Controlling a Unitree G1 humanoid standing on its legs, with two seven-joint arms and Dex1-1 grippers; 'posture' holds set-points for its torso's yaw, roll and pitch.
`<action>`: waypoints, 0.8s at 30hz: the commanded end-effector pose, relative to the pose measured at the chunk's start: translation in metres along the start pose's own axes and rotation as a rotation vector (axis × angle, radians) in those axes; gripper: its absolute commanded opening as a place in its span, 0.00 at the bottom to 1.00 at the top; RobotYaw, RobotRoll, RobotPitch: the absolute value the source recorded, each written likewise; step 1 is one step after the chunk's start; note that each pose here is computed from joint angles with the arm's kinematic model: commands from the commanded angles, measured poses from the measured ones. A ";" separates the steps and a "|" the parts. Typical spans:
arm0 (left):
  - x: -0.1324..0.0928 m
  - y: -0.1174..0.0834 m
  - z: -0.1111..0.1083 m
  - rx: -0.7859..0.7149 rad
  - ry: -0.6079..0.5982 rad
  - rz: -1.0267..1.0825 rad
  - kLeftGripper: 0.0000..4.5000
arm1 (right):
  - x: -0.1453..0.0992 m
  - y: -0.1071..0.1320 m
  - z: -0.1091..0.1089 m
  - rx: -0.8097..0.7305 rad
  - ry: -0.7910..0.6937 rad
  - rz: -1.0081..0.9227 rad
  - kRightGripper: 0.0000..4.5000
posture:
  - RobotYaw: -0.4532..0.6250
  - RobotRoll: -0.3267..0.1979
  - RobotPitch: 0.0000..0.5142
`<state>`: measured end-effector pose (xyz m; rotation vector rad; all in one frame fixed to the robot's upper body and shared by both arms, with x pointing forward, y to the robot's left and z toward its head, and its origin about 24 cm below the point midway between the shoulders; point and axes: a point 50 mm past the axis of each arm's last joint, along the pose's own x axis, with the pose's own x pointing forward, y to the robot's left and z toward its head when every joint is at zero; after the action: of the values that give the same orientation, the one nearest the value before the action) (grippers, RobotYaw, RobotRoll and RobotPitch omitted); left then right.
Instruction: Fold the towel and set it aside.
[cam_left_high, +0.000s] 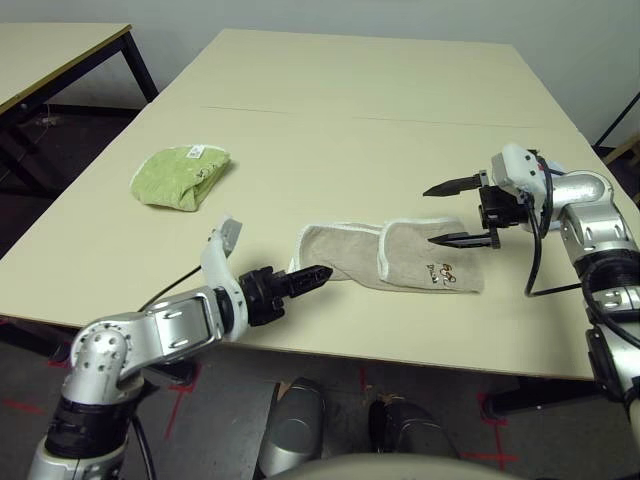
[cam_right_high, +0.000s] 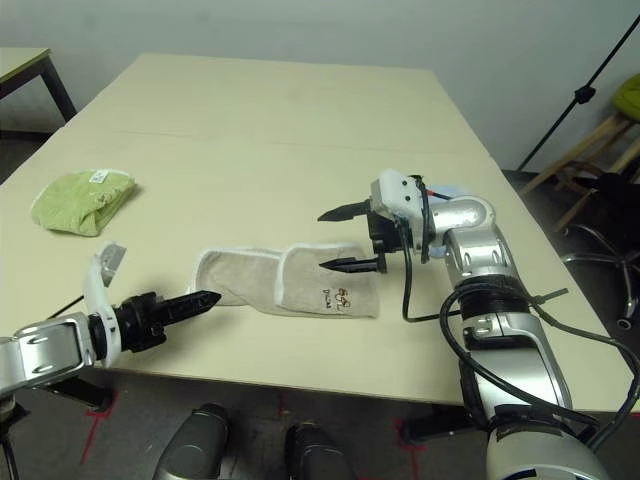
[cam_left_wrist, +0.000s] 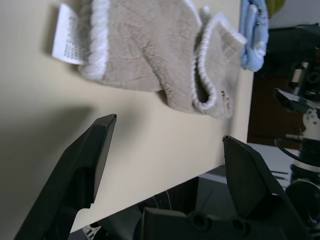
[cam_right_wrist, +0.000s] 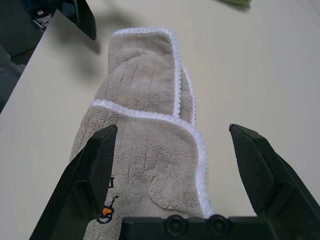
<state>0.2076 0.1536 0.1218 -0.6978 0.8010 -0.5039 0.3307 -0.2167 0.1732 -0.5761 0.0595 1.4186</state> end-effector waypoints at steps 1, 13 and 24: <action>0.007 0.005 -0.001 -0.026 0.014 0.050 0.99 | -0.003 0.000 0.005 -0.009 -0.012 0.000 1.00 | 0.62 0.62 0.28; 0.026 0.017 0.007 -0.045 -0.055 0.133 0.99 | -0.015 0.008 0.018 0.054 -0.018 0.071 1.00 | 0.60 0.62 0.29; 0.033 0.020 0.006 -0.058 -0.089 0.155 0.99 | -0.045 0.028 0.008 0.156 0.134 0.115 1.00 | 0.60 0.62 0.31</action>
<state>0.2348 0.1450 0.1071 -0.7113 0.7364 -0.3597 0.2961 -0.2543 0.1901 -0.5335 0.2996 1.4439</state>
